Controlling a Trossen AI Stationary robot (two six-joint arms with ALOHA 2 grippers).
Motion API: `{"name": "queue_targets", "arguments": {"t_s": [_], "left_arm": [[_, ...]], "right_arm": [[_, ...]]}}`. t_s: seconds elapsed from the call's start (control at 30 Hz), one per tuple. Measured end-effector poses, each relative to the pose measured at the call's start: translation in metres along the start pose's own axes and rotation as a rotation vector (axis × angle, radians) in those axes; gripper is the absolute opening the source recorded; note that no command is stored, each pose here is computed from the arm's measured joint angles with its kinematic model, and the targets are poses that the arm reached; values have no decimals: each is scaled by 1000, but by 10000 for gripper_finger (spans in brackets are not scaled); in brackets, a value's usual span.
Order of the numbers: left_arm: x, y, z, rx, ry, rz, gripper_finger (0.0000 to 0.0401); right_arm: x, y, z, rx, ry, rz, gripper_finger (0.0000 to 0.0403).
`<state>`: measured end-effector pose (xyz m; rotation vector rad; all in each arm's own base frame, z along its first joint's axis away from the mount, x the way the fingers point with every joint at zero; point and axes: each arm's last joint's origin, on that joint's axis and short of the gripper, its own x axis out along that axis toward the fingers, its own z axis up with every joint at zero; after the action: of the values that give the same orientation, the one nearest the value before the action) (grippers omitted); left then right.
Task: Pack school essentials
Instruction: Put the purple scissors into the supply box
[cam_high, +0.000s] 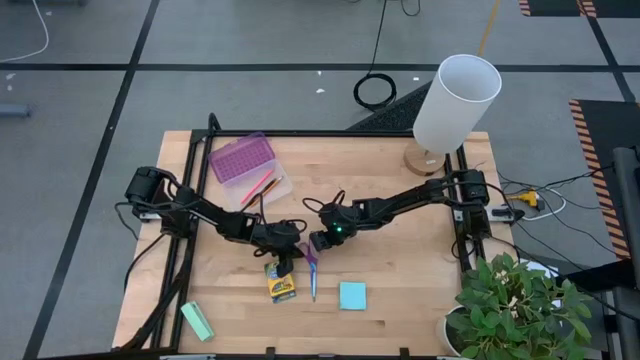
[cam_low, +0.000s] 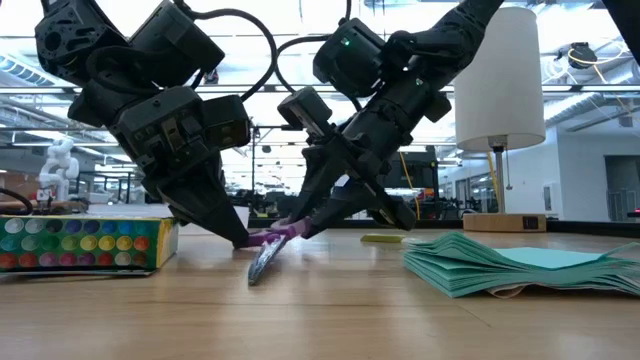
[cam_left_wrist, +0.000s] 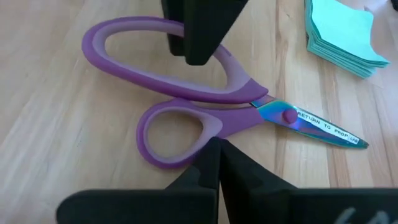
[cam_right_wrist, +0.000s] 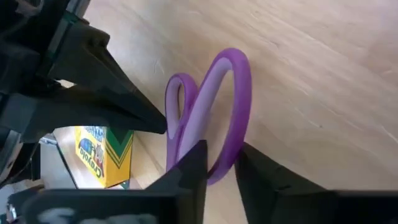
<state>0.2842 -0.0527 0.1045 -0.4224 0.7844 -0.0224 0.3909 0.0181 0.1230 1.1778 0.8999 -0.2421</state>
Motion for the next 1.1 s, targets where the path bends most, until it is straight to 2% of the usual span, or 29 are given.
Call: {"name": "queue_targets", "arguments": {"t_s": [0.13, 0.23, 0.33, 0.5, 0.83, 0.97, 1.1], "left_arm": [[0, 0, 0, -1, 2, -8, 20], [-2, -1, 0, -13, 18, -36, 30], [-9, -5, 6, -74, 15, -93, 31], [-38, -13, 22, -184, -29, -150, 32], [-110, -15, 50, -194, -286, -72, 40], [-140, -19, 58, -154, -446, -51, 78], [-165, -20, 63, -144, -578, -14, 138]], "right_arm": [[-2, -3, 4, 27, -26, -7, 23], [-2, -5, 7, 30, -27, -14, 22], [-5, -5, 8, 18, -24, -13, 21], [-18, 1, 14, -29, -36, 14, 26], [-76, 21, 36, -144, -156, 99, 12], [-110, 29, 42, -177, -262, 89, 12], [-144, 34, 42, -173, -397, 45, 12]]}}
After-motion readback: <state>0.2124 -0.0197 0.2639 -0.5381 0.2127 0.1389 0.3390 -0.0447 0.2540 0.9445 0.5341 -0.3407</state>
